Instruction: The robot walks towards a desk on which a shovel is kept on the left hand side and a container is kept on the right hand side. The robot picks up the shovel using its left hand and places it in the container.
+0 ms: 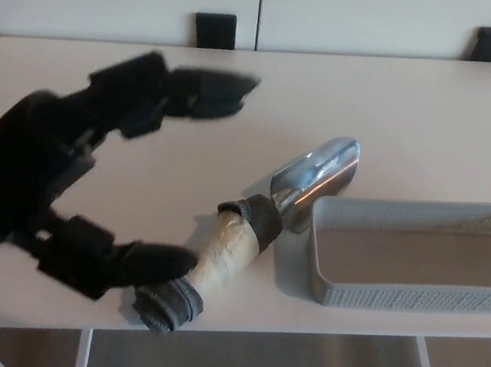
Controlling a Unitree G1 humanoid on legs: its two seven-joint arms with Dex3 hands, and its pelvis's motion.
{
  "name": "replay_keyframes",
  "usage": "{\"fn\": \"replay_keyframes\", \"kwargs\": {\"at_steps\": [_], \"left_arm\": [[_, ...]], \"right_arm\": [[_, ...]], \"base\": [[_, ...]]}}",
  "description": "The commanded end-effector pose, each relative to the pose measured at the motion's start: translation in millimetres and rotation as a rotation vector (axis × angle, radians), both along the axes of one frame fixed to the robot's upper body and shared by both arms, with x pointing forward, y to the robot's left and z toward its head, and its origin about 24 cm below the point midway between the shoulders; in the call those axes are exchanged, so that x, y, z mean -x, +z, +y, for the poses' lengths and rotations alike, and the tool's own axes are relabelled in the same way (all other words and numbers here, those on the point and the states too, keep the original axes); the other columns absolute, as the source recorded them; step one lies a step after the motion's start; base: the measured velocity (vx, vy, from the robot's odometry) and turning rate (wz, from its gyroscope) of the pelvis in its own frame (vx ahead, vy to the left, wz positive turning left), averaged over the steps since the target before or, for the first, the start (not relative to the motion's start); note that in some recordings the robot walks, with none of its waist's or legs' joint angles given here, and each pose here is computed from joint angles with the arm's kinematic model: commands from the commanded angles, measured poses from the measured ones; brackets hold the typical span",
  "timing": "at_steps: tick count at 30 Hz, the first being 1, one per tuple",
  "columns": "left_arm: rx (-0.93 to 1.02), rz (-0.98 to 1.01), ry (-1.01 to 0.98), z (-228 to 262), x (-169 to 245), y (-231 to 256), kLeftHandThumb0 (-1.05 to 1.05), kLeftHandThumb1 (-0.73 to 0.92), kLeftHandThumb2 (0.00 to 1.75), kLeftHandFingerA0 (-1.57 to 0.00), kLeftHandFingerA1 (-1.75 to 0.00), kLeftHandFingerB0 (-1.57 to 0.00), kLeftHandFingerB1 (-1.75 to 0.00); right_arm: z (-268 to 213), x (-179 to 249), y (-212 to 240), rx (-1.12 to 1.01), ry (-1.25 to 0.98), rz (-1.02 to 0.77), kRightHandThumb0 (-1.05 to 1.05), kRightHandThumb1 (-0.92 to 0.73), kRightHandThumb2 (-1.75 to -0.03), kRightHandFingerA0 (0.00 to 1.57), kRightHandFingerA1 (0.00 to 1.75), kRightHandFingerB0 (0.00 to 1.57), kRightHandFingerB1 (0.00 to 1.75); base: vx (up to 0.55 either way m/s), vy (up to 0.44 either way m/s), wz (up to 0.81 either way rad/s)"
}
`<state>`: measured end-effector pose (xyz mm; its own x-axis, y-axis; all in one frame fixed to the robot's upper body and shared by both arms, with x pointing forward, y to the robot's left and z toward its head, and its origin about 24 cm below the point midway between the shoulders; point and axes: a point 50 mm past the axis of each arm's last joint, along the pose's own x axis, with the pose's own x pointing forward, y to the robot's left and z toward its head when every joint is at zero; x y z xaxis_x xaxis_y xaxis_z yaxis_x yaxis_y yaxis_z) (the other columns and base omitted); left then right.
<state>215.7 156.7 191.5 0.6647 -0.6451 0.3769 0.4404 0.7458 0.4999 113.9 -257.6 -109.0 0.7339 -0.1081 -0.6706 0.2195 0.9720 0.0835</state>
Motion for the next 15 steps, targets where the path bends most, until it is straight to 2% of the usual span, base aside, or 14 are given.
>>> {"fn": "replay_keyframes", "kwargs": {"at_steps": [1,3,4,5,6,10,11,14,15], "left_arm": [[-0.47,0.003,0.412,-31,-68,-25,-0.79,0.48,0.92,0.0,-0.12,0.0,-0.24],[-0.521,0.077,0.443,-34,-73,-42,-0.64,0.41,0.89,0.0,-0.19,0.0,-0.27],[-0.547,0.111,0.458,-35,-74,-50,-0.93,0.36,0.62,0.0,-0.02,0.0,-0.21],[-0.574,0.142,0.472,-36,-74,-58,-0.87,0.33,0.54,0.0,0.0,0.0,-0.14],[-0.61,0.173,0.484,-38,-75,-68,-0.76,0.19,0.66,0.0,0.0,0.0,-0.03],[-0.66,0.224,0.512,-43,-72,-90,-0.69,0.15,0.62,0.0,0.0,-0.01,-0.02],[-0.673,0.234,0.519,-44,-71,-94,-0.72,0.15,0.63,0.0,0.0,0.0,-0.01],[-0.708,0.265,0.539,-47,-63,-110,-0.74,0.16,0.64,0.0,0.0,0.0,0.0],[-0.723,0.269,0.557,-48,-60,-116,-0.74,0.18,0.65,0.0,0.0,0.0,0.0]], "right_arm": [[-8,-8,5,0.098,0.025,-0.033,-0.11,-0.45,-0.55,0.8,0.78,0.56,0.59],[-9,-11,6,0.093,0.02,-0.036,-0.09,-0.45,-0.54,0.8,0.78,0.52,0.58],[-9,-12,6,0.1,0.027,-0.036,-0.11,-0.46,-0.55,0.8,0.79,0.51,0.57],[-9,-12,7,0.113,0.037,-0.033,-0.09,-0.46,-0.53,0.79,0.79,0.52,0.56],[-9,-13,7,0.129,0.051,-0.032,-0.11,-0.46,-0.53,0.8,0.78,0.53,0.56],[-11,-15,10,0.132,0.058,-0.044,-0.15,-0.45,-0.57,0.8,0.78,0.56,0.6],[-11,-16,11,0.135,0.06,-0.044,-0.13,-0.47,-0.52,0.79,0.75,0.56,0.57],[-10,-16,11,0.124,0.056,-0.051,-0.13,-0.46,-0.56,0.79,0.76,0.54,0.58],[-9,-15,12,0.128,0.059,-0.049,-0.12,-0.48,-0.53,0.77,0.72,0.55,0.55]], "base": [[0.0,0.0,0.0],[0.0,0.0,0.0],[0.0,0.0,0.0],[0.0,0.0,0.0],[0.0,0.0,0.0],[0.0,0.0,0.0],[0.0,0.0,0.0],[0.0,0.0,0.0],[0.0,0.0,0.0]]}}
